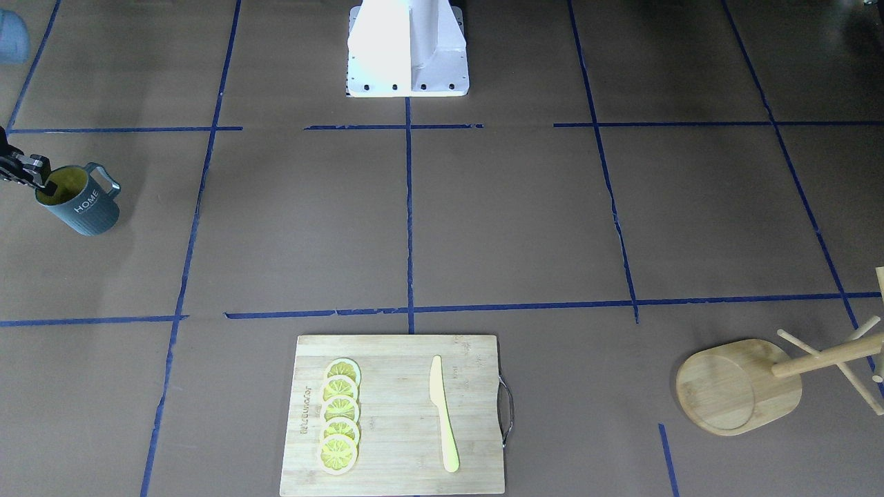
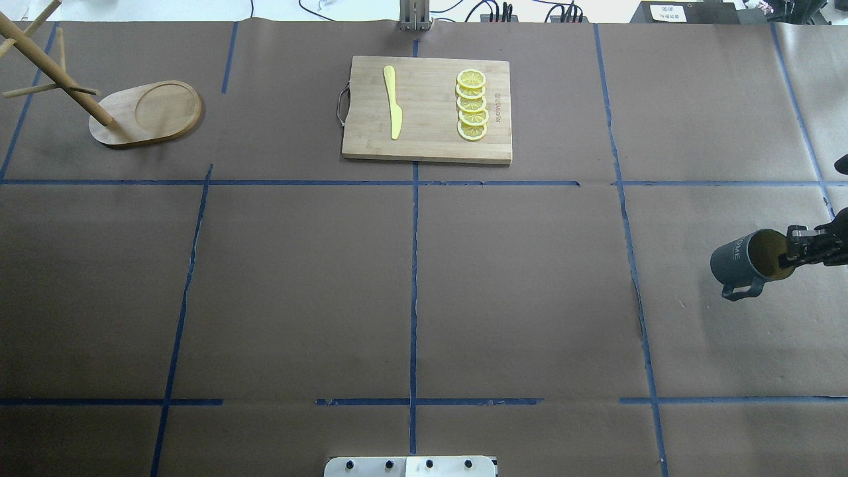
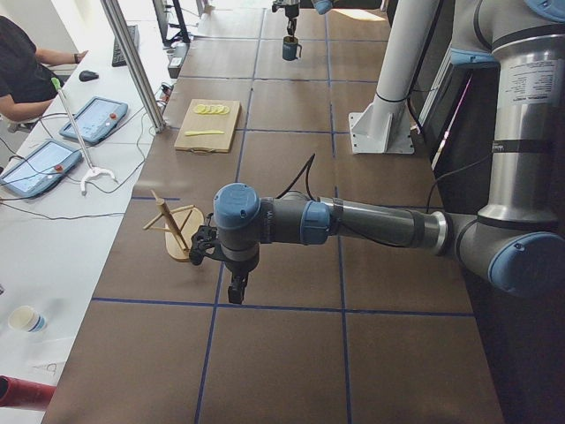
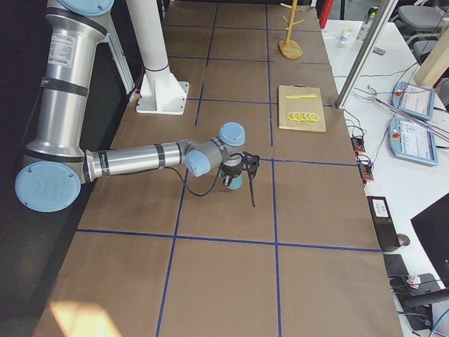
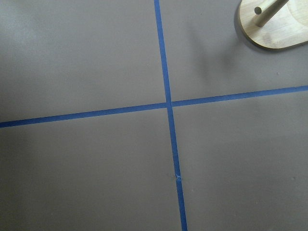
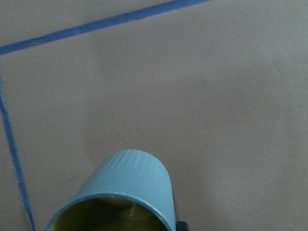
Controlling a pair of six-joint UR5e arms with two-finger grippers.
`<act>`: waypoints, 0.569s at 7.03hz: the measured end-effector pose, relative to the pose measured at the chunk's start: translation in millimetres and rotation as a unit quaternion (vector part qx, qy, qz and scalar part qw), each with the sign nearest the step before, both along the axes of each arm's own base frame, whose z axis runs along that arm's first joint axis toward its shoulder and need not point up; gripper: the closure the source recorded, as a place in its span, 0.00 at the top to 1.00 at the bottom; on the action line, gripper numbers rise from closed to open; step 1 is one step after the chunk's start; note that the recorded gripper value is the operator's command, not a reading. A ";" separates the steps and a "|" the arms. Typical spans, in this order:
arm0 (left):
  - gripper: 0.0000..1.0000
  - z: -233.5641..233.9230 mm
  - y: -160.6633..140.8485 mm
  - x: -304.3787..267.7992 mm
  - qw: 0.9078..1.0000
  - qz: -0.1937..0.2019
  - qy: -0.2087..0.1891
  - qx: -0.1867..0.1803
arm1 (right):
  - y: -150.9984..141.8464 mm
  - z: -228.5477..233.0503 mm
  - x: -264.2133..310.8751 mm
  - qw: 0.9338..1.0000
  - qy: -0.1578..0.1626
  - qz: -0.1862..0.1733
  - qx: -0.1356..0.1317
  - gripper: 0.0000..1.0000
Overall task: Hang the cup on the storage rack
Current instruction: 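Carry the blue mug toward the table center and set it down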
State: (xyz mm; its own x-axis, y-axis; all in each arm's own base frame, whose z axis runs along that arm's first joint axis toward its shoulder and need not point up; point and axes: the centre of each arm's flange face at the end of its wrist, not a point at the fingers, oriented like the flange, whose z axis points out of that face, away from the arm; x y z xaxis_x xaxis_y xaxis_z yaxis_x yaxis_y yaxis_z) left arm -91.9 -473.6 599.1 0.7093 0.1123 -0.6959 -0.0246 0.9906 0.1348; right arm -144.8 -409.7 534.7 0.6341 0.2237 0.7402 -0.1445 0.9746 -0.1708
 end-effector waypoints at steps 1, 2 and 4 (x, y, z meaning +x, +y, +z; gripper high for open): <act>1.00 1.5 1.8 0.3 1.000 0.000 0.001 -0.002 | -15.5 -47.2 1.5 1.000 -0.002 0.008 -0.009 0.00; 1.00 2.2 2.7 0.3 1.000 0.000 0.002 -0.002 | -41.8 -111.6 -7.4 1.000 0.003 0.013 -0.024 0.00; 1.00 2.7 3.3 0.4 1.000 0.000 0.002 -0.003 | -57.9 -222.9 -77.9 0.997 0.016 0.014 -0.074 0.00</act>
State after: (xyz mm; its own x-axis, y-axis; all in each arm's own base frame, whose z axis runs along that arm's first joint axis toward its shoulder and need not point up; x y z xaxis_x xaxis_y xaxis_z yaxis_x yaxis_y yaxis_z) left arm -91.5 -470.3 601.7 0.7061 0.1080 -0.6999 -0.0237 0.9914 0.1290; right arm -222.7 -467.6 311.8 0.6493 0.3466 0.6770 -0.1793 0.9348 -0.3067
